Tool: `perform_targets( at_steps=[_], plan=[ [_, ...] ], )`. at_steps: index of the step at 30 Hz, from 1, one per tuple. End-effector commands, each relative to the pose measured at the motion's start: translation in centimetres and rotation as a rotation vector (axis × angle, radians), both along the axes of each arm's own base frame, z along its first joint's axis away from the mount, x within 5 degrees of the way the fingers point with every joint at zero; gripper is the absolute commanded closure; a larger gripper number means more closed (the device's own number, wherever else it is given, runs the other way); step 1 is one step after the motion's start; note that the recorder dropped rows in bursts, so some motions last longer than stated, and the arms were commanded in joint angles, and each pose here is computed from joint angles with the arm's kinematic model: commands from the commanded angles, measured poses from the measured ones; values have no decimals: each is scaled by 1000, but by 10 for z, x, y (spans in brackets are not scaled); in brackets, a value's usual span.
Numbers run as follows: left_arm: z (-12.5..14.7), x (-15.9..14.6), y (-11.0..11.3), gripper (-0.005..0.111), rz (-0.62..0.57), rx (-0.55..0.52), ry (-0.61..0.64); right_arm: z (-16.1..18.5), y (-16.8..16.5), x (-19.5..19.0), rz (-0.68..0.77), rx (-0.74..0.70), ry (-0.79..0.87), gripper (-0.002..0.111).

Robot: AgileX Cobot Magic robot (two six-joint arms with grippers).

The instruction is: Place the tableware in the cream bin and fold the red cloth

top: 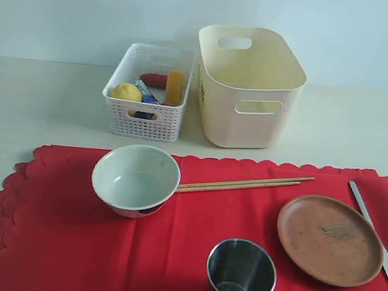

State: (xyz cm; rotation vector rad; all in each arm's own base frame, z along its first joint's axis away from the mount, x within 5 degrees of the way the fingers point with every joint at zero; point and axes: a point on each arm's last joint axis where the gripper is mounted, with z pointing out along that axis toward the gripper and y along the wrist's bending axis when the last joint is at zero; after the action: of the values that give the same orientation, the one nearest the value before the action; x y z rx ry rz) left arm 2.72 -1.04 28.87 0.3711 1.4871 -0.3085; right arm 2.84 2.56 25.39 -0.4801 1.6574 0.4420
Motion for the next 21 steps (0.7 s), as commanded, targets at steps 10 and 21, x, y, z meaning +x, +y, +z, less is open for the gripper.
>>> perform_targets(
  at_steps=[10, 21],
  plan=[
    [-90, 27, -4, 45, 178, -131, 168, -1, 0, 0, -4, 1, -7, 108],
    [-108, 26, 5, 45, 354, -135, 364, -1, 0, 0, -5, 3, -9, 108]
  ],
)
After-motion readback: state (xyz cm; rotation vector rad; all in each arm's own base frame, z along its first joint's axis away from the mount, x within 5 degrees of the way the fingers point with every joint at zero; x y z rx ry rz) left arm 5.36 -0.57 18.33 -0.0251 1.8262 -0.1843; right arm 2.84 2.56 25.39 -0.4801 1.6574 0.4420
